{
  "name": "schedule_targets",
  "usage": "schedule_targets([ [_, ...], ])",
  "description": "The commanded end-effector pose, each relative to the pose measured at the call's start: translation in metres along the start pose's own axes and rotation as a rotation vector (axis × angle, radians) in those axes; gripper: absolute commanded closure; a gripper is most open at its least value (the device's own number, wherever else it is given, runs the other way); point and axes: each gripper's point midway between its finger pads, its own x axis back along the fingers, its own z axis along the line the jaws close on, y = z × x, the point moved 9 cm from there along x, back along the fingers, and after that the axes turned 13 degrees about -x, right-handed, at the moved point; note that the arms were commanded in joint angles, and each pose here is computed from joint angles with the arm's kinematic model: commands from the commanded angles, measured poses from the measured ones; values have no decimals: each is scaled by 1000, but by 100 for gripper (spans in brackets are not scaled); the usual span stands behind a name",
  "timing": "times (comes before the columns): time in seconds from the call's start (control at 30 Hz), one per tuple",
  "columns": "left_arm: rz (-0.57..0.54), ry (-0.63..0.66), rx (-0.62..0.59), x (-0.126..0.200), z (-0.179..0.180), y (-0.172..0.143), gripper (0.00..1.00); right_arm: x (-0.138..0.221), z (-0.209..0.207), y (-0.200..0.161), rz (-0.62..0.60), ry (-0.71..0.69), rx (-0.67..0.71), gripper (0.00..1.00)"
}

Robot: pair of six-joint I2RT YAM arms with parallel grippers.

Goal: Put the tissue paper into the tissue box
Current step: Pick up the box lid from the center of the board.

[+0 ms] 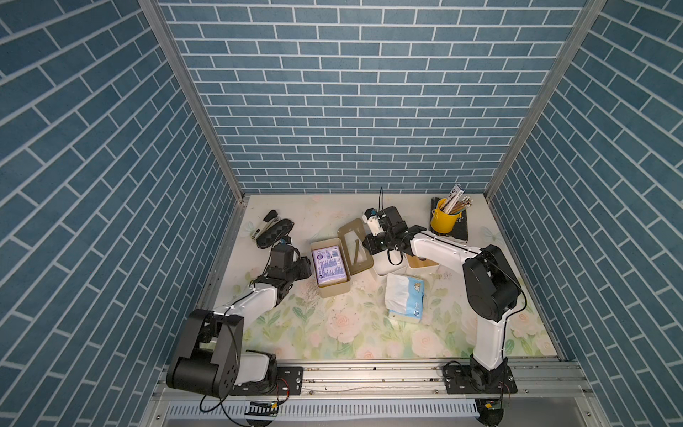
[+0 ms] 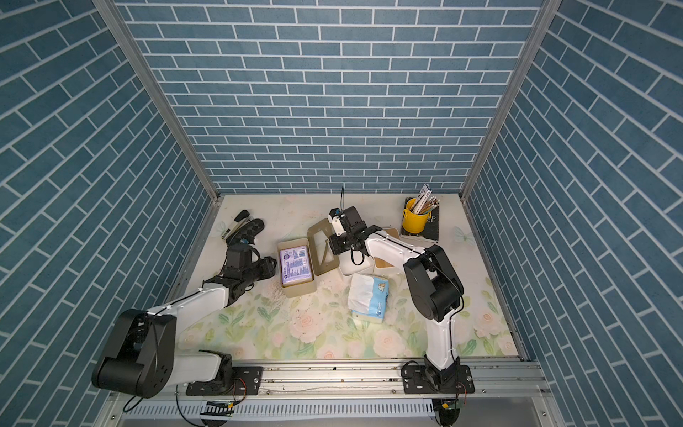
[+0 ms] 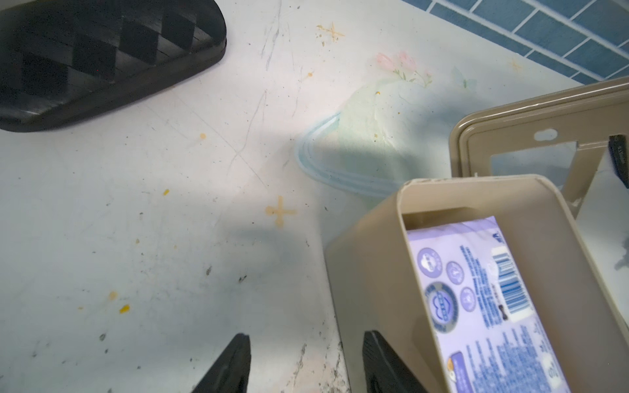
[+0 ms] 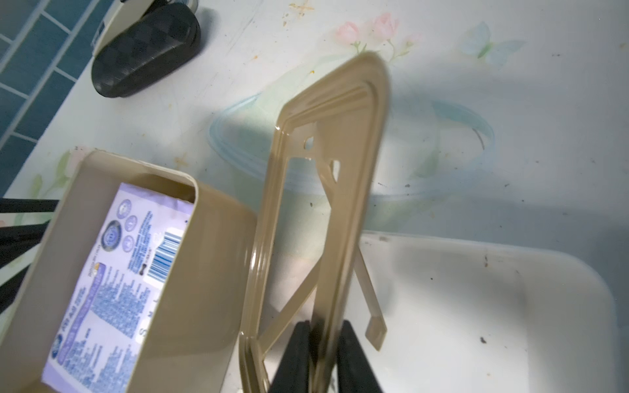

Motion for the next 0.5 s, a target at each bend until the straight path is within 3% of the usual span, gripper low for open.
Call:
schedule_targets([
  [0.0,-10,23,-17,7,1,3,42,6,10,12,-27,42,24,93],
  [0.1,-63,30,-17,21,0,11,42,12,12,16,-46,43,25,97],
  [0.27,-244,65,-6,70,0,37,41,28,18,28,-92,60,29,99],
  [0.47,-333,73,2,96,-1,49,39,54,28,45,-161,97,32,99],
])
